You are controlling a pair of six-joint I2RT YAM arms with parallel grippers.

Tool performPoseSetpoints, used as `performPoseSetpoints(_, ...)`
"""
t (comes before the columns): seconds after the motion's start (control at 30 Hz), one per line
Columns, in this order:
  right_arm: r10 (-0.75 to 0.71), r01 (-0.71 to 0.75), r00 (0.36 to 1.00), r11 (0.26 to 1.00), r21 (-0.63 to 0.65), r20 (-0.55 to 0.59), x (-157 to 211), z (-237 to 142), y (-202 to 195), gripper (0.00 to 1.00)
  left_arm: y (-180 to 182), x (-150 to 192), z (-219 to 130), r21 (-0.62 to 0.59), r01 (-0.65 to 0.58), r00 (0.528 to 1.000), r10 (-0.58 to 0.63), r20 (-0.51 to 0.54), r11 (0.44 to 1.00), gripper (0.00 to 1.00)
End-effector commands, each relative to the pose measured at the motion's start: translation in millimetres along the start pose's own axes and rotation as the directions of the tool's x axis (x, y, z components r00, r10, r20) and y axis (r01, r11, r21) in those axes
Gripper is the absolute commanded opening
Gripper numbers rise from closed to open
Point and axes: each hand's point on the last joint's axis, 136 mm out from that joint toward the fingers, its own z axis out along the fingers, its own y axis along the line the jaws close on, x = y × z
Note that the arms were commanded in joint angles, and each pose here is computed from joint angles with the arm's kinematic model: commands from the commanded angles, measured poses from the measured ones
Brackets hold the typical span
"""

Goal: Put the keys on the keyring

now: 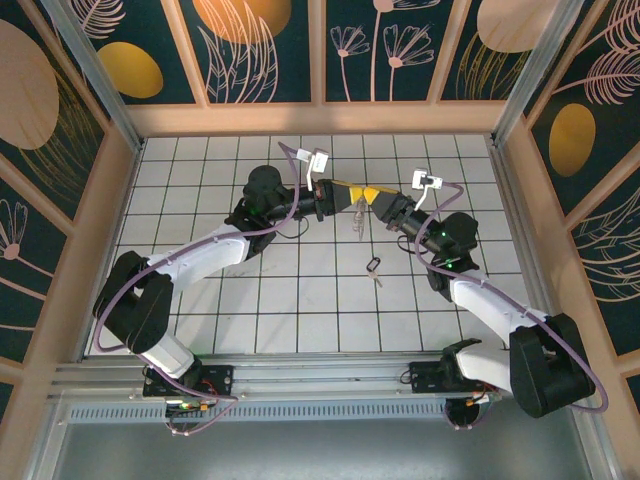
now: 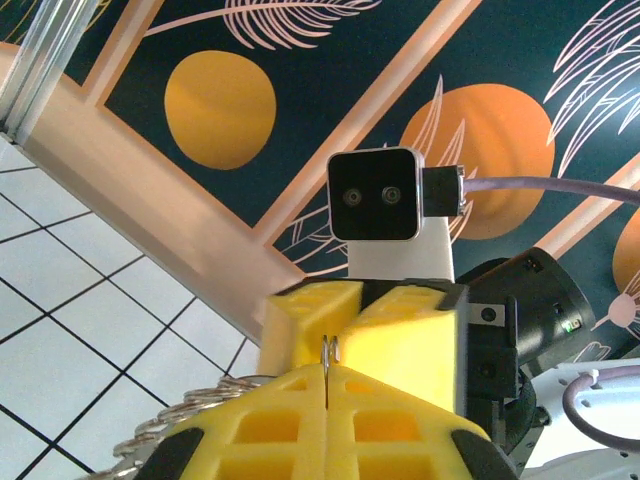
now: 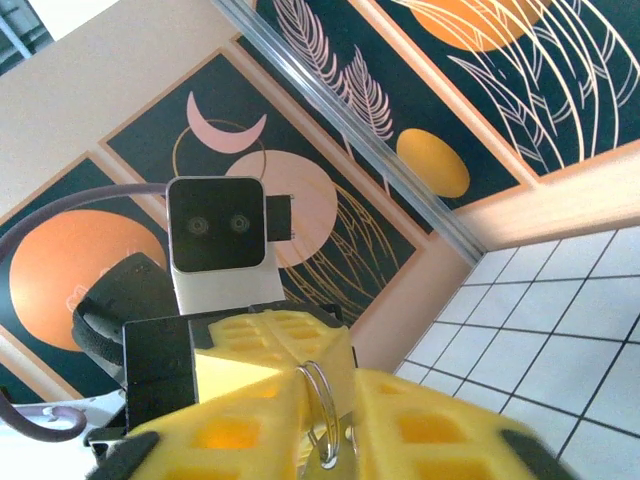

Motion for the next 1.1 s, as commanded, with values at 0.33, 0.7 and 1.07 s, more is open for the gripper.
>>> performPoseSetpoints(0.33,-0.033,0.034,0.998,0.999,-0.024,0.062,-16.4,2.3,10.1,0.0,-9.1,-34.9,-9.3,-0.058,0.002,0.988,0.007,0.157,0.998,0.47)
performPoseSetpoints(0.7,0.103,-0.105,0.975,0.994,0.001,0.197,-37.4,-0.1,4.0,0.0,-17.8,-62.7,-35.3,-0.045,0.116,0.926,-0.092,0.366,0.992,0.61)
performPoseSetpoints(1.07,0.139,-0.139,0.965,0.99,-0.016,0.222,-41.0,9.6,8.7,0.0,-3.2,-45.4,-24.8,0.015,0.195,0.921,-0.188,0.341,0.981,0.47)
